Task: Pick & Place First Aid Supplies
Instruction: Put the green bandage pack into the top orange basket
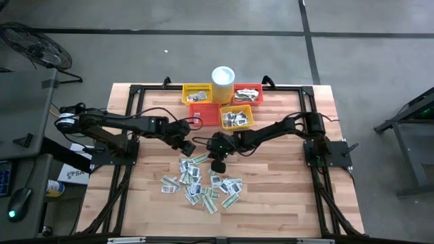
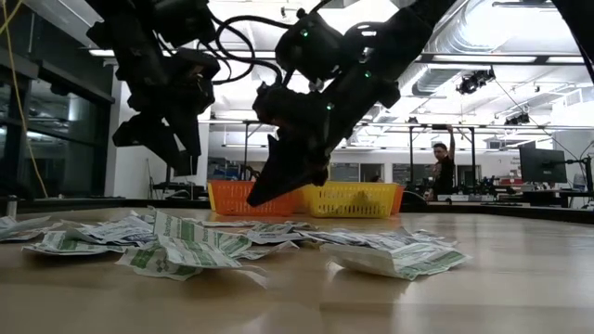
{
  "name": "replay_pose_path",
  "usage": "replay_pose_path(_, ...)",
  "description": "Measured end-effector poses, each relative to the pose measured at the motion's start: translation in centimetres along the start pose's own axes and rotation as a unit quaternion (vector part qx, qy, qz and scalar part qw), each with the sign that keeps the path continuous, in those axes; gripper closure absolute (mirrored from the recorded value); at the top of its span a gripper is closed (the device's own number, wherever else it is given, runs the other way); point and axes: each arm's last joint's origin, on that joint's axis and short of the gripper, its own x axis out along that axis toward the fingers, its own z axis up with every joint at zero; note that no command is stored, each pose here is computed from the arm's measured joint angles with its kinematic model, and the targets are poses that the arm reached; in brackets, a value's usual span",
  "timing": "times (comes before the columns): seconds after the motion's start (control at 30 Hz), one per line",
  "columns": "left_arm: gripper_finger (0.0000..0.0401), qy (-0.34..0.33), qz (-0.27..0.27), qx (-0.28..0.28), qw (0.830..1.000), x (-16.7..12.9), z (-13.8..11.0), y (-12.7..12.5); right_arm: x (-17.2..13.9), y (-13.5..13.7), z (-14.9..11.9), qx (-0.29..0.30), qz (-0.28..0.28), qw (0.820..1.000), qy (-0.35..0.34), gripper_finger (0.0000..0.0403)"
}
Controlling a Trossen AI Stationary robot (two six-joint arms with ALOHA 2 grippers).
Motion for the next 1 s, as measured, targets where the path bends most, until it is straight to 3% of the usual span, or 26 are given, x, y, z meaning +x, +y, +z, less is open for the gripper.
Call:
replay_pose_path(0.5, 0.0225, 0.032, -0.002, -0.017, 0.999, 1.7, -1.2, -0.9, 1.7, -0.3, -1.1, 0.014, 0.013, 1.0, 0.011, 0.0403)
replay_pose_path(1.0, 0.0225, 0.045, 0.021, -0.043, 0.998, 4.1, -1.3, -0.8, 2.1, -0.6, -1.4, 0.085, -0.015, 0.996, 0.011, 0.0403)
